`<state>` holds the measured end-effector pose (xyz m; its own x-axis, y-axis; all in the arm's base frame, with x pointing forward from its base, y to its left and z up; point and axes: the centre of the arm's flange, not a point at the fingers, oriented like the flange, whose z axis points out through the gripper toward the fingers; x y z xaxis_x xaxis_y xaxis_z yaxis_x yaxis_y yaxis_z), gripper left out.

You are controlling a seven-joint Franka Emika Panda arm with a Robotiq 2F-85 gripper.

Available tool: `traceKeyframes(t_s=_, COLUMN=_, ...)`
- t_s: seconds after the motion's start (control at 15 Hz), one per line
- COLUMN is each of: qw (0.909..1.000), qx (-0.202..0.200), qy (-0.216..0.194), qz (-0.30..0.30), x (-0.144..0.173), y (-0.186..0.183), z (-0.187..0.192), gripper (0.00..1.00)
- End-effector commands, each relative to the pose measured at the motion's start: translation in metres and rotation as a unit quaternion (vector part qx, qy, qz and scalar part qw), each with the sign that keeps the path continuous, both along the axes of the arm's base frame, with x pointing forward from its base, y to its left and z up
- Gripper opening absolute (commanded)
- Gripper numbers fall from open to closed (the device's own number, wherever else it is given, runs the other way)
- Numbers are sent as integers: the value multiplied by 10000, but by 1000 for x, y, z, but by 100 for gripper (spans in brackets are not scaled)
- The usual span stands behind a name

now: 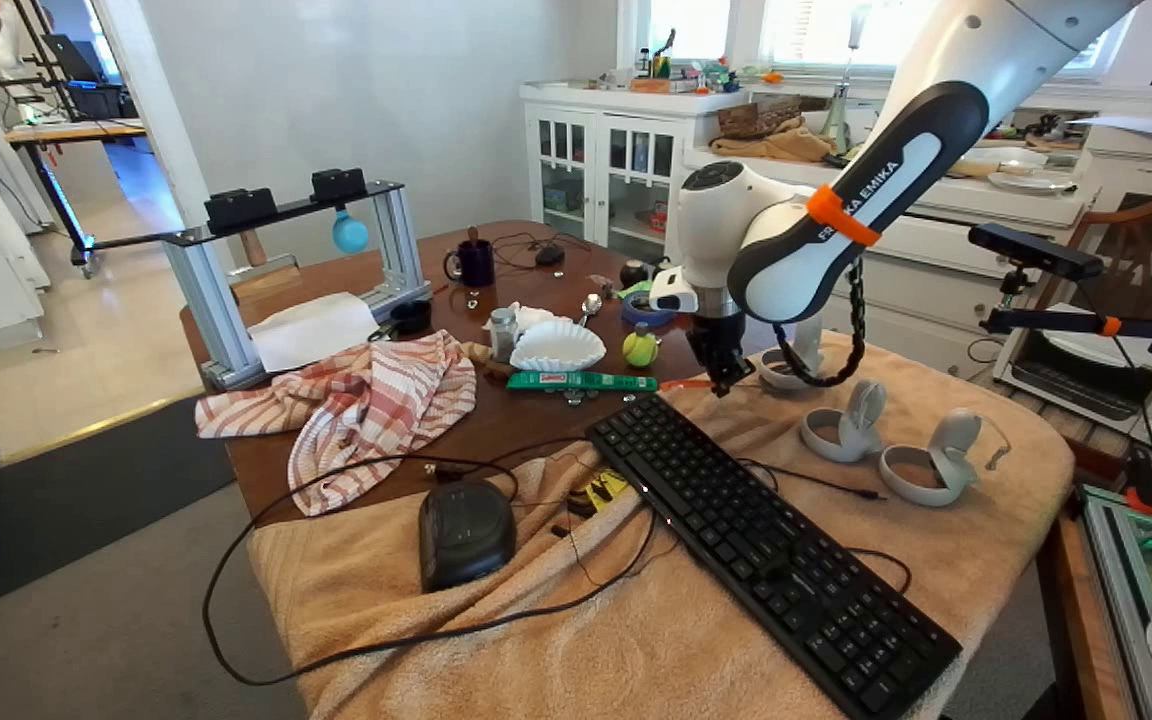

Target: Move the gray objects off the orange towel using the spatula

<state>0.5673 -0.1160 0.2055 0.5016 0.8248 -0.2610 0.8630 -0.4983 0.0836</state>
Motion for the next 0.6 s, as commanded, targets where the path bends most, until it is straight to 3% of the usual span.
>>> traceKeyframes(t_s=0.0, qw=9999, qx=-115, qy=-6, qz=24, x=0, y=1, z=15, gripper=2)
traceKeyframes(t_s=0.53, qw=9999, qx=-85, qy=-49, qz=57, x=5, y=3, z=39, gripper=2)
